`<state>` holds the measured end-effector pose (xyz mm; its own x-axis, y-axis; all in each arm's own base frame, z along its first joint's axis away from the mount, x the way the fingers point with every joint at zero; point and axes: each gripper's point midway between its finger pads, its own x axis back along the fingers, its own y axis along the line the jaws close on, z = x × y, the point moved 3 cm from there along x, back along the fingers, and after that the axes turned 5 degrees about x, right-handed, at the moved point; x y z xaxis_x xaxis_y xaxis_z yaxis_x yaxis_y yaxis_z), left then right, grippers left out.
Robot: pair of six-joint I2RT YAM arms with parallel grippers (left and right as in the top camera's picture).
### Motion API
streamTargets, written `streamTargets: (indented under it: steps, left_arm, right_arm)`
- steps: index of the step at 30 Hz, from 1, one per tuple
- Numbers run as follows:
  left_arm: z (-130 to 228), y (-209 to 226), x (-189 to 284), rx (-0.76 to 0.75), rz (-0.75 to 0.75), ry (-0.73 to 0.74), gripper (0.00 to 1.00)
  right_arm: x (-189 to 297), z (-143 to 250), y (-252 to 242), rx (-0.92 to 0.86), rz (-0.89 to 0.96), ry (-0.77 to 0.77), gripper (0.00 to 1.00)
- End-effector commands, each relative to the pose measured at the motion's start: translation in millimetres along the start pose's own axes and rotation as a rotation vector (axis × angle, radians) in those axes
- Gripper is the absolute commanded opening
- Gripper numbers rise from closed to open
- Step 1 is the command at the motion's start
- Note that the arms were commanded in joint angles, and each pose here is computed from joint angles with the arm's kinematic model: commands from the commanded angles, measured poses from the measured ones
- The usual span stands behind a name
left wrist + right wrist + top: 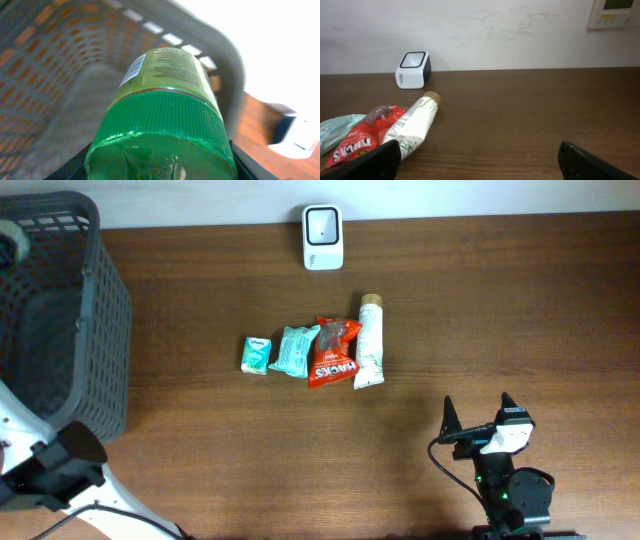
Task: Scan the item barcode
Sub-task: 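Carry the green-capped jar out and set it above the tissue pack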
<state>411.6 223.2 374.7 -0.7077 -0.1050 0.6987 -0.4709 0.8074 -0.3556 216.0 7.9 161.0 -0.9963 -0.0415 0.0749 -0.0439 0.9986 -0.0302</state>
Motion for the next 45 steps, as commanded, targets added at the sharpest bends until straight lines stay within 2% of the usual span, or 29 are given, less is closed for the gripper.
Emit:
streamTargets:
  steps: [1, 2, 4, 6, 9, 11, 14, 18, 20, 27, 31, 33, 37, 45]
  left_arm:
    - [-6.5, -70.4, 74.8, -0.095, 0.346, -0.113, 0.33]
    - [-2.1, -92.7, 89.1, -0.118, 0.465, -0.108, 0.34]
    - [9.9, -124.0, 102.5, -0.146, 0.606, -0.071, 0.33]
    - [25.5, -153.6, 106.6, -0.187, 0.708, -0.017, 0.33]
    - [54.2, -198.7, 104.2, -0.258, 0.766, 0.053, 0.35]
    - [71.0, -216.7, 94.2, -0.294, 0.693, 0.072, 0.35]
    - [98.2, -227.0, 69.4, -0.357, 0.434, 0.078, 0.34]
    - [128.5, -230.8, 39.4, -0.454, 0.174, 0.102, 0.34]
    - [151.1, -235.3, 13.0, -0.509, 0.089, 0.164, 0.37]
    - [216.5, -231.6, -93.9, -0.572, -0.028, 0.429, 0.37]
    - [243.1, -223.6, -135.4, -0.578, -0.064, 0.529, 0.38]
    - [264.1, -225.0, -153.2, -0.561, -0.027, 0.613, 0.38]
    - [298.3, -223.2, -175.5, -0.582, -0.043, 0.713, 0.39]
    - [329.2, -215.3, -197.0, -0.608, -0.087, 0.793, 0.44]
  right_arm:
    - [-0.3, 3.3, -2.1, -0.004, 0.013, 0.005, 0.99]
    - [-0.3, 3.3, -2.1, -0.004, 0.013, 0.005, 0.98]
    - [-0.3, 3.3, -2.1, -0.004, 0.013, 0.005, 0.99]
    - [-0.3, 3.3, -2.1, -0.004, 0.013, 0.005, 0.99]
    - [-0.3, 3.3, -2.1, -0.004, 0.013, 0.005, 0.98]
    - [-0.3, 3.3, -2.2, -0.004, 0.014, 0.005, 0.99]
    - [-0.3, 3.3, -2.1, -0.004, 0.013, 0.005, 0.99]
    - [-0.3, 3.3, -2.1, -0.004, 0.013, 0.005, 0.98]
    - [-0.3, 3.3, -2.2, -0.004, 0.014, 0.005, 0.99]
    - [-0.3, 3.3, -2.1, -0.004, 0.013, 0.005, 0.99]
    - [-0.3, 3.3, -2.1, -0.004, 0.013, 0.005, 0.99]
    - [-0.3, 3.3, -2.1, -0.004, 0.013, 0.005, 0.98]
    - [-0.3, 3.3, -2.1, -0.004, 0.013, 0.005, 0.99]
    - [-0.3, 3.3, -2.1, -0.004, 0.013, 0.005, 0.98]
